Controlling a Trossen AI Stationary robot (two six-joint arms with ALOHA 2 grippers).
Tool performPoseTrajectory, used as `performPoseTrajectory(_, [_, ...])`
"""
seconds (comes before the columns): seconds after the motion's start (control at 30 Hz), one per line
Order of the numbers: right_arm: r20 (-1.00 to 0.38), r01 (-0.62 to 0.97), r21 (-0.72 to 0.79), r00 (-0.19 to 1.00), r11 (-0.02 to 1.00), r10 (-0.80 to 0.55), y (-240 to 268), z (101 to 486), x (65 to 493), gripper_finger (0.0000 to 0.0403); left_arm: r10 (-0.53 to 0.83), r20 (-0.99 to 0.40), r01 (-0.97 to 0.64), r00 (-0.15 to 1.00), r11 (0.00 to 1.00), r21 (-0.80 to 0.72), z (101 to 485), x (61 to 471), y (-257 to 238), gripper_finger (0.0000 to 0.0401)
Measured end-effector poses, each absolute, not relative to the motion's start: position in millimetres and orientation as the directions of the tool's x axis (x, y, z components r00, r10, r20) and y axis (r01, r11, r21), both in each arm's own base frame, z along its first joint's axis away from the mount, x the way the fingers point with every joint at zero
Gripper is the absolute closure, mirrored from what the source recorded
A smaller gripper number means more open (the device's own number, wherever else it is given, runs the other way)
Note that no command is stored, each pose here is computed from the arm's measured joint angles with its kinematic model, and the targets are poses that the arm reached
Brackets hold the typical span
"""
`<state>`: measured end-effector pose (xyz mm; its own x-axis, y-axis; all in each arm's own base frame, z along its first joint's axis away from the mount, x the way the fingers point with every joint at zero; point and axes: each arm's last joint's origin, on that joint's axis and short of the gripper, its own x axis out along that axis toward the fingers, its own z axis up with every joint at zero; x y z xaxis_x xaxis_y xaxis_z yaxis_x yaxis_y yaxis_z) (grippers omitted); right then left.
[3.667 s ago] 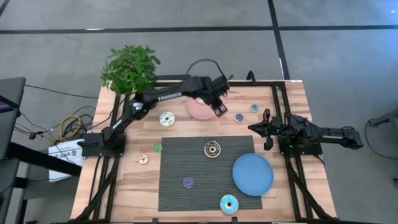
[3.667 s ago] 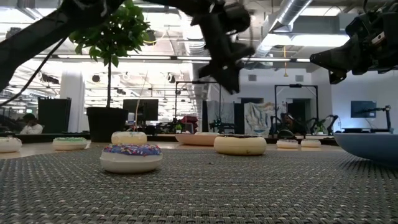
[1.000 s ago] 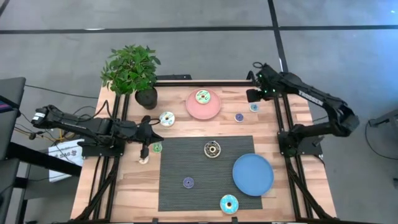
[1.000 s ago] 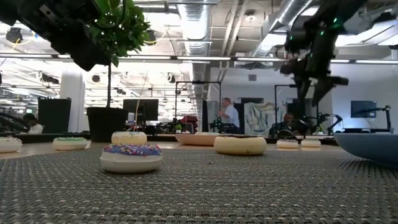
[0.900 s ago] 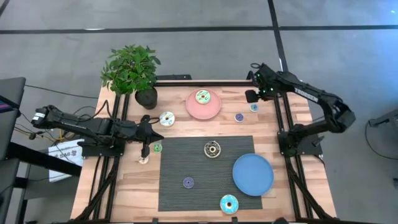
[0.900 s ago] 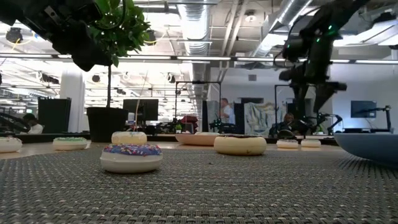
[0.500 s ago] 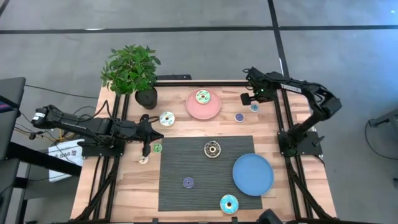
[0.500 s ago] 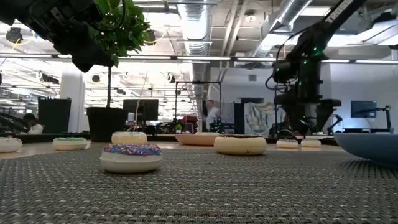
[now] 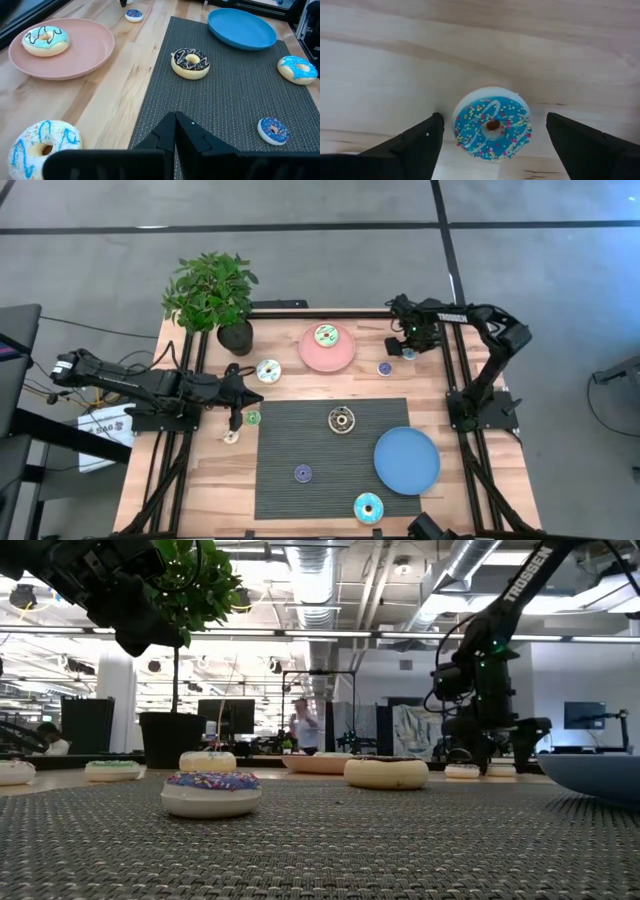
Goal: Pick & Place donuts
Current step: Put the small blue donut on the blue plate
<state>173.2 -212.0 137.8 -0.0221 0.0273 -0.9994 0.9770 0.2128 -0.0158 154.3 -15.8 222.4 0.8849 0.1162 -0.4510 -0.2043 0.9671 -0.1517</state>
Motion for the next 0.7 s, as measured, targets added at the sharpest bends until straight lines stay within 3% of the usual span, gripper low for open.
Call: performPoseTrajectory(0.7, [-0.999,0.977,-0.010,-0.017,0.215,0.029,-213.3,137.4,172.1,0.0161,0.116,-0.451,-0.213,0.885,0.962,-0.170,222.4,154.3,-15.8,0.0401])
